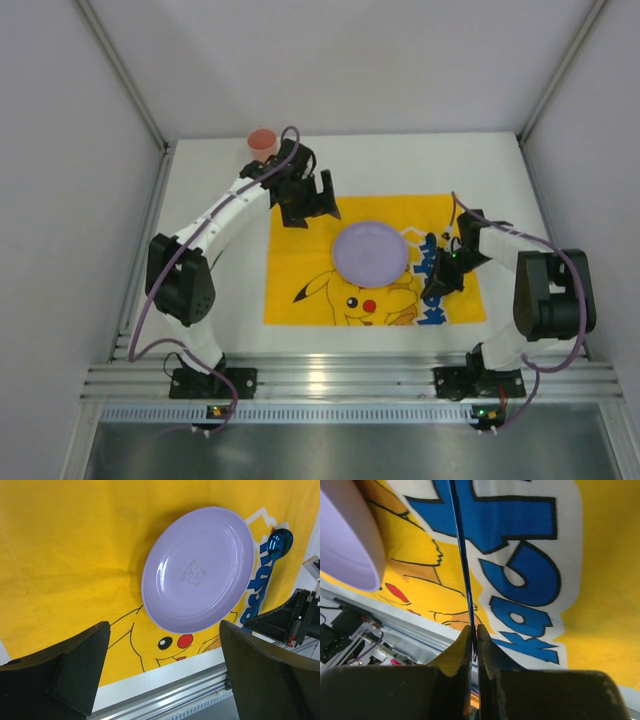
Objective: Set the dinner table for one person
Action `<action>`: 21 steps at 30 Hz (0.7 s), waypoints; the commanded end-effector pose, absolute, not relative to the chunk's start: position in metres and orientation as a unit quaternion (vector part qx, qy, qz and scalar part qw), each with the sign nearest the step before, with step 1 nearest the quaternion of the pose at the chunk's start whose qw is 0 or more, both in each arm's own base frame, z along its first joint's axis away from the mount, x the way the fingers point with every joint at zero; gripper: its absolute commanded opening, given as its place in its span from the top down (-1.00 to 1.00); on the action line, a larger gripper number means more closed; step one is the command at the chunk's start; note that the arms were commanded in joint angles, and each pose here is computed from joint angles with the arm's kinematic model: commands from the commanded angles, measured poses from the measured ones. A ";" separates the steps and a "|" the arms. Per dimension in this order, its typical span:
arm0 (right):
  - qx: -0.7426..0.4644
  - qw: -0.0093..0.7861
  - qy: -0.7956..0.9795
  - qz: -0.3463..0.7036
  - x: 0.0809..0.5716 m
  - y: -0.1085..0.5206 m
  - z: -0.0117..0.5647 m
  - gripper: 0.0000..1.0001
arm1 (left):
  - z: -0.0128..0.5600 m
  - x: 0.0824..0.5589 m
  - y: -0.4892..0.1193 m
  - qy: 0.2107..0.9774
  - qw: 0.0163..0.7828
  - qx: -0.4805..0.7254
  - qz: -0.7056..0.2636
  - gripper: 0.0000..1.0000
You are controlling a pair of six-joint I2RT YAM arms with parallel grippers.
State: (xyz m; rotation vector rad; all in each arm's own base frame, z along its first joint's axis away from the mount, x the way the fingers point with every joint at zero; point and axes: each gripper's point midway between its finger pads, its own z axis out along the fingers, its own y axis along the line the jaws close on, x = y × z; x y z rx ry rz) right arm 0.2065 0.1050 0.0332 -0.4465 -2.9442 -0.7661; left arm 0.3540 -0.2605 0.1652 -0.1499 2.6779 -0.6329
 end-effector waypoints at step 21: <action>-0.076 -0.009 -0.976 -0.203 0.229 0.105 0.074 1.00 | 0.172 0.360 -0.246 0.943 0.211 -0.055 -0.252 -0.87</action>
